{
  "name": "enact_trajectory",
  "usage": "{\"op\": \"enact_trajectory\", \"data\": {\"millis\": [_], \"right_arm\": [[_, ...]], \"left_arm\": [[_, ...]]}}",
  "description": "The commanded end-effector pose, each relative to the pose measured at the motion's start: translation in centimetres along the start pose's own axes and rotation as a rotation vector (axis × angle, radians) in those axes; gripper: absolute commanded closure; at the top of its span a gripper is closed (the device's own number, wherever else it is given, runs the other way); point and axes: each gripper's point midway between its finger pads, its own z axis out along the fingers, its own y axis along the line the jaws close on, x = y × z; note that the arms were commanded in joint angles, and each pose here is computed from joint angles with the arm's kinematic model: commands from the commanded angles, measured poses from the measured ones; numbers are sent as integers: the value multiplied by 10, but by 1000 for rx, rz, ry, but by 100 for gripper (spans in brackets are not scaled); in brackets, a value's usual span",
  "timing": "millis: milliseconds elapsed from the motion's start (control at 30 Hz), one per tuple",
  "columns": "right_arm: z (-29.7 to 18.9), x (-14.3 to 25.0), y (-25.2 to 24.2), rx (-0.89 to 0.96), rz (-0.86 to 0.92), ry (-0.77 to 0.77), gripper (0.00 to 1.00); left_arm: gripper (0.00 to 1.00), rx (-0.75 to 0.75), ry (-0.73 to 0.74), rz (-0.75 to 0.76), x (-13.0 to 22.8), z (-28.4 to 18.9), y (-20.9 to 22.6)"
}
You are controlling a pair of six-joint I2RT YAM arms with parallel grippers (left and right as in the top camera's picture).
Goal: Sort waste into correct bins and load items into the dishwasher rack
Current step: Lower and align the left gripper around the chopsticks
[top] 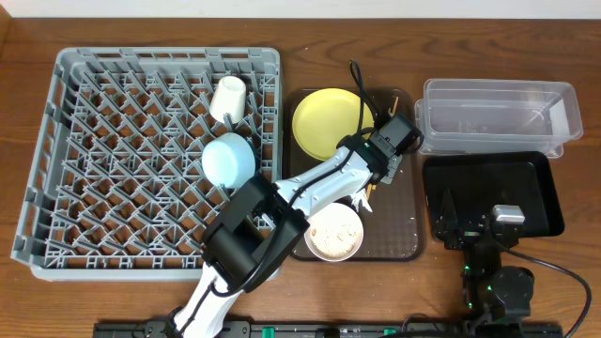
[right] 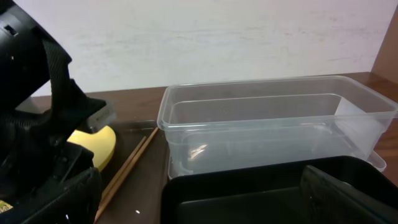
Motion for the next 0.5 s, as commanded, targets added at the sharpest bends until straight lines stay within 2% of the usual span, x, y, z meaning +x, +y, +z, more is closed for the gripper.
{"op": "enact_trajectory", "data": {"millis": [0, 467], "right_arm": [[0, 1, -3, 17, 12, 0, 1], [0, 1, -3, 17, 12, 0, 1]], "left_arm": [[85, -32, 22, 4, 9, 12, 7], [85, -18, 40, -18, 15, 18, 4]]}}
